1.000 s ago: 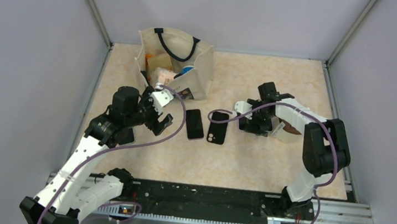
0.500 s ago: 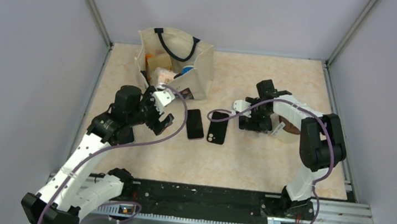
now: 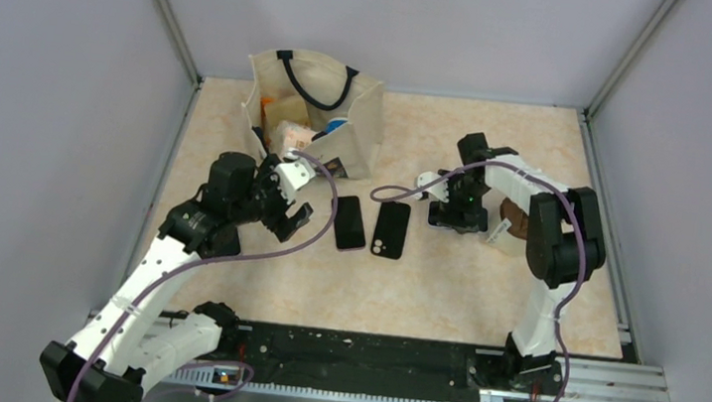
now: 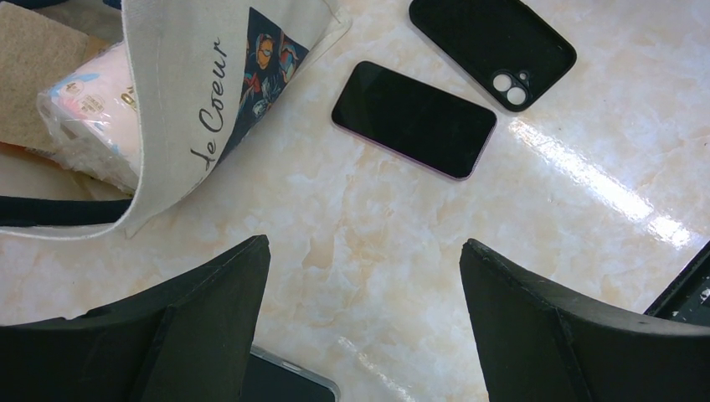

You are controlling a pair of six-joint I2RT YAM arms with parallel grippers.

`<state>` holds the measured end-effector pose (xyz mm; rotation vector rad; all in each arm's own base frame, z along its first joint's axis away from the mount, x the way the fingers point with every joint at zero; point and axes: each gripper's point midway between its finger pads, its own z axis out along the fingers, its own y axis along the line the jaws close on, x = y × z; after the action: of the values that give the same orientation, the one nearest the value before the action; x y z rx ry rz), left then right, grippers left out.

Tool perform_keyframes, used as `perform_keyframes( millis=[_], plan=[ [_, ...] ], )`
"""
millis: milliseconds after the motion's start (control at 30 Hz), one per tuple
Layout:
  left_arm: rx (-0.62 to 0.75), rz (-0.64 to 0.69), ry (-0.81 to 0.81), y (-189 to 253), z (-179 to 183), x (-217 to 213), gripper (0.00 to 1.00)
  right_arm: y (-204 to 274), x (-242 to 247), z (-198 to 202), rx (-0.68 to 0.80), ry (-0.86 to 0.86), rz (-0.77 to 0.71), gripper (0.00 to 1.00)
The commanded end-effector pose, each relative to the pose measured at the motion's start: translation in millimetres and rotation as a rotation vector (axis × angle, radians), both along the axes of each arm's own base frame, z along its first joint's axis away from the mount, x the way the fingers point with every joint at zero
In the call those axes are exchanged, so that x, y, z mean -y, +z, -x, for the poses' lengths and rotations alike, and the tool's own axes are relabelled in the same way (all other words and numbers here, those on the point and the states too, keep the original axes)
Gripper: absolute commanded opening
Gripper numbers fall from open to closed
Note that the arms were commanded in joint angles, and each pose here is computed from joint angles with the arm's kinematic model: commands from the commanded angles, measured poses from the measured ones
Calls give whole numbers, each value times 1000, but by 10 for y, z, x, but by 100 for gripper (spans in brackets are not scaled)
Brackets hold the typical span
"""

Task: Take the phone out of the phone case
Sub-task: Pick up the phone at the center of the board.

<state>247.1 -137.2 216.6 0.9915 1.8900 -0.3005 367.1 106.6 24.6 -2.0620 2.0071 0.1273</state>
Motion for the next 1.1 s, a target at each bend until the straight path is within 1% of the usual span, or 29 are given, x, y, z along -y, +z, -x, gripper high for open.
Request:
perform_keyframes(
  millis=[0, 233, 400, 533, 633, 867, 933, 1067],
  plan=[
    [41, 4, -1, 120, -92, 13, 89, -173, 27, -18, -66, 19, -11, 98],
    [42, 7, -1, 146, -121, 29, 89, -296, 45, 44, -136, 9, -21, 97],
    [53, 6, 4, 167, -121, 16, 89, -352, 22, 127, -158, -13, -41, 92],
    [59, 10, 17, 194, -128, 1, 89, -362, 19, 163, -137, -29, -55, 86],
    [70, 16, 35, 229, -126, -21, 89, -364, 13, 185, -129, -49, -67, 76],
    [100, 32, 106, 321, -145, -111, 89, -273, -76, 262, -119, -109, -139, 43],
    [114, 43, 136, 363, -168, -136, 89, -223, -118, 292, -110, -122, -173, 36],
    [137, 74, 186, 446, -227, -170, 89, -100, -225, 370, -93, -141, -254, 28]
  ],
)
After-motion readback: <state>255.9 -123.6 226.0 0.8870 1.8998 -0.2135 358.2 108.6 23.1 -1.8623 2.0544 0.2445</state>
